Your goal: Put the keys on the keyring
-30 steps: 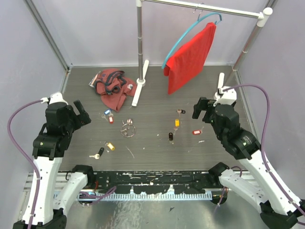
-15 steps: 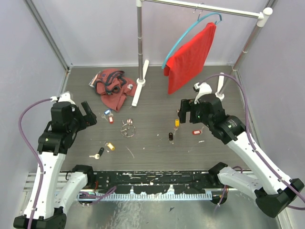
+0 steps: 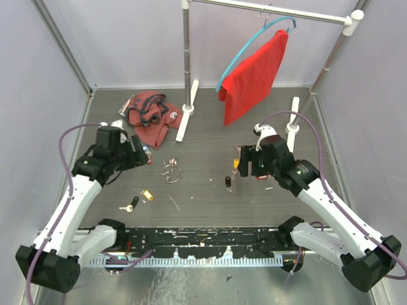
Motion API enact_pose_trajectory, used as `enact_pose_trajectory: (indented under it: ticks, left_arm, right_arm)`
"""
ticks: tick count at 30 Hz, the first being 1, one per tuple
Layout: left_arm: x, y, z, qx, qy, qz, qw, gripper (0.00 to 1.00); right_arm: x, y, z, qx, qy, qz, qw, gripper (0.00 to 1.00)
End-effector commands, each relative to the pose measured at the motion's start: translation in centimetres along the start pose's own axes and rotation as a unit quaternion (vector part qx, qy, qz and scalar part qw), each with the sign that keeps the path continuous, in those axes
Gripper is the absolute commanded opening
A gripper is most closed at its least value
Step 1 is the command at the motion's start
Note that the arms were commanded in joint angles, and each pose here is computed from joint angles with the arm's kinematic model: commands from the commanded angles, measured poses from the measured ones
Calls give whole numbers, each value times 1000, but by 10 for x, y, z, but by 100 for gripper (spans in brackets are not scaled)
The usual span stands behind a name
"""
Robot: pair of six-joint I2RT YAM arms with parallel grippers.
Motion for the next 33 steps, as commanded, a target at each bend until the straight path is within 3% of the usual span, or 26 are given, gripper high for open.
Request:
enact_pose_trajectory:
  ticks: [1,6,12,20,33]
  left_arm:
    - [1,-31,14,10,-7,19,1000,72]
    - [11,-57,35,14,16,56,998,67]
    - [22,-86,65,23,68,147,987,60]
    - [38,-113,110,26,127,245,961,40]
    - [64,-112,143,19,181,305,935,36]
  right_arm:
    - [3,7,-9,-38,-11,18,999,78]
    - [16,7,-5,-57,6,23,998,75]
    - [25,11,-5,-88,15,24,996,73]
    - [28,9,-10,-98,-5,43,994,73]
    - [29,7,-14,-99,-13,47,994,73]
Point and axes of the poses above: each gripper's point midway between its finger pads, its own z axis out along the fingers, its own y axis along the line the jaws close on, x = y × z, the point moved 5 cm from there along -z, back along the fingers, and after that the axes turned 12 degrees about z, right-handed, at the moved point
